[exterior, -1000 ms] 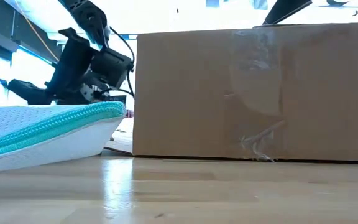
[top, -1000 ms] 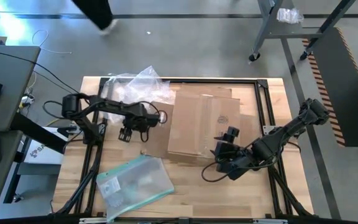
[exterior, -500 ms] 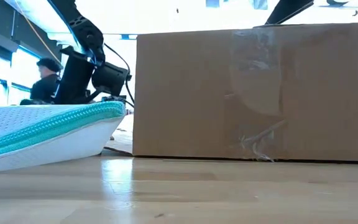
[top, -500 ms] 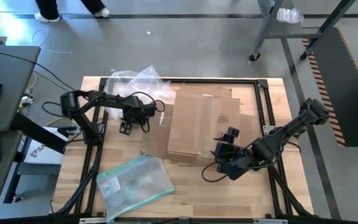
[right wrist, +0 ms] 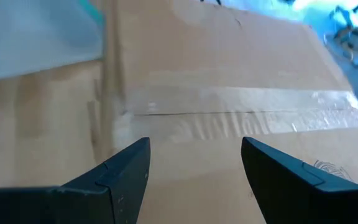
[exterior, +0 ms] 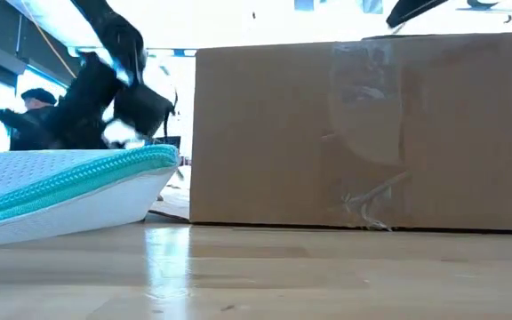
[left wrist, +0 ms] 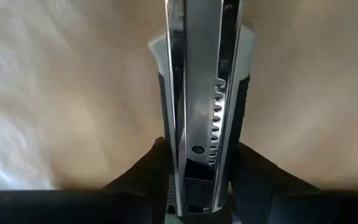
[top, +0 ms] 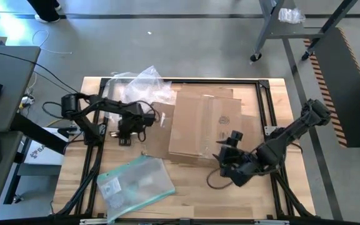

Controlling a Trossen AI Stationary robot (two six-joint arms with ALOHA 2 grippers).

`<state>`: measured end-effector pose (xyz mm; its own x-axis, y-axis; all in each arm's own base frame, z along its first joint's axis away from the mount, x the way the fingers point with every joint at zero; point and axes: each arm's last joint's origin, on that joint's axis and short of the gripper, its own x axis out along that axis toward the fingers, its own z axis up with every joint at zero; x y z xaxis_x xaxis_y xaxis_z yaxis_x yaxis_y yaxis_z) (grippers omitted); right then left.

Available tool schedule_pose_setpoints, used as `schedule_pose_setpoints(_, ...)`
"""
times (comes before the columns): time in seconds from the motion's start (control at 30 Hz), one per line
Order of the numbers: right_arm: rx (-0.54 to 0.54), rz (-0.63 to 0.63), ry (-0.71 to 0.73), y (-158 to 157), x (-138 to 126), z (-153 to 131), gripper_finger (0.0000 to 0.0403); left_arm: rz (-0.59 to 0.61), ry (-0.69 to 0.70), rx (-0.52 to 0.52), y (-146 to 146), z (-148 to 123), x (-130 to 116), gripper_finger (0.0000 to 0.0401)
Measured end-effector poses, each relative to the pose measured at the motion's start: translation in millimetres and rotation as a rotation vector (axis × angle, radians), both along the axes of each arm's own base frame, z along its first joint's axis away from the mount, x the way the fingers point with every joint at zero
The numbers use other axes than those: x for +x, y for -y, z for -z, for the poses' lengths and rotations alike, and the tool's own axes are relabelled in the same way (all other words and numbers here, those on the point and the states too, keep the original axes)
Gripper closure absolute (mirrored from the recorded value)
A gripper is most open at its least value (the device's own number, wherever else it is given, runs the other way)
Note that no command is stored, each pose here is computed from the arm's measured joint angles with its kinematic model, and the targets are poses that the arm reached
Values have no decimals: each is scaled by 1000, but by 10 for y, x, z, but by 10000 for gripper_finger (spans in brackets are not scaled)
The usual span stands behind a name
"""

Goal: Unpack boxes
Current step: Break down cardboard box until it is fully flat

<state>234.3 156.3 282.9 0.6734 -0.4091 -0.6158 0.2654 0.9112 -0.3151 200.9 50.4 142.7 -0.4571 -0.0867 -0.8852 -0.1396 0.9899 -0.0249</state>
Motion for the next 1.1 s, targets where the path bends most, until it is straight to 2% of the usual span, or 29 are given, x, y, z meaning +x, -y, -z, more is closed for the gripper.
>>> schedule_pose_setpoints(0.13,-5,-86,14,-190,-94,30,165,-96,65,125,228,-410,97,291)
schedule_pose_setpoints(0.27,48,-207,89,-367,-80,197,165,-242,360,183,537,-950,136,291)
schedule_pose_setpoints(0.33,98,-278,172,-435,-32,321,165,-338,569,202,709,-1142,124,291)
schedule_pose_setpoints(0.4,119,-317,276,-435,46,426,165,-438,853,183,879,-1353,157,291)
schedule_pose_setpoints(0.47,118,-340,396,-409,128,461,165,-489,1121,157,1040,-1543,188,291)
schedule_pose_setpoints(0.53,81,-353,481,-368,222,487,165,-513,1384,150,1221,-1659,255,291)
schedule_pose_setpoints(0.6,11,-381,504,-294,337,522,165,-520,1603,160,1372,-1736,330,291)
schedule_pose_setpoints(0.7,-97,-411,535,-243,526,449,165,-511,1836,173,1580,-1816,467,291)
schedule_pose_setpoints(0.77,-185,-371,529,-229,653,387,165,-492,1915,249,1689,-1786,575,291)
schedule_pose_setpoints(0.83,-269,-278,516,-216,781,312,165,-491,1984,312,1771,-1752,695,291)
schedule_pose_setpoints(1.0,-417,-10,491,-221,1003,79,165,-528,2063,387,1890,-1613,908,291)
schedule_pose_setpoints(1.1,-467,20,458,-224,1088,14,165,-537,2071,404,1916,-1512,997,291)
